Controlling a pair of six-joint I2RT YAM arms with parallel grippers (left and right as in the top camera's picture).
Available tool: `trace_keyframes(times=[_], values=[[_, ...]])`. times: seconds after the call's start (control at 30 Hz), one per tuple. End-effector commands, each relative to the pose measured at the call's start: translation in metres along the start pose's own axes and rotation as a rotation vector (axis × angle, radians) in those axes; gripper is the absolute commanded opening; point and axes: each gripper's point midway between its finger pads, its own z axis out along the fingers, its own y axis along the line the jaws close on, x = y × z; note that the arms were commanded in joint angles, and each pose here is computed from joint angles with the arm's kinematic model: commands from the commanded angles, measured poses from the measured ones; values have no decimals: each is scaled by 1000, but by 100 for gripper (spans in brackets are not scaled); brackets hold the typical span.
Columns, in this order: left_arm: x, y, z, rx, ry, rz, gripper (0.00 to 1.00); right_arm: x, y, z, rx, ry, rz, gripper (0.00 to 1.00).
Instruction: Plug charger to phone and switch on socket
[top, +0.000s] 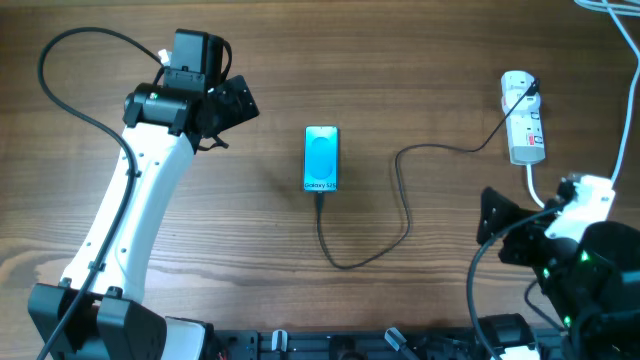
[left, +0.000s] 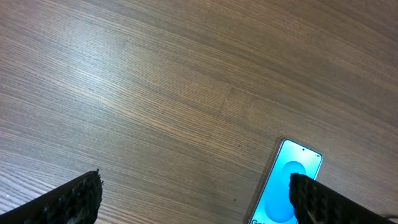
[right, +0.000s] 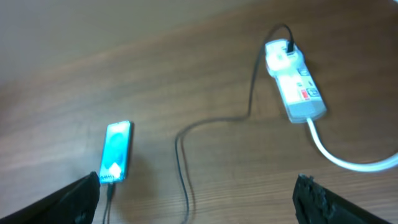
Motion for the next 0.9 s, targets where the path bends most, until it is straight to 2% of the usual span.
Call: trace_keyframes(times=[0.0, 0.23, 0.57, 0.87], values=[[-2, 2, 0, -13, -9, -12, 100, 7, 5, 15, -49, -27, -52, 100], [-2, 2, 0, -13, -9, -13, 100, 13, 26, 26, -210, -188, -219, 99], [-2, 2, 0, -13, -9, -13, 100, 23, 12, 47, -244, -393, -220, 100], [-2, 2, 0, -13, -9, -13, 100, 37, 7, 59, -252, -491, -269, 100]])
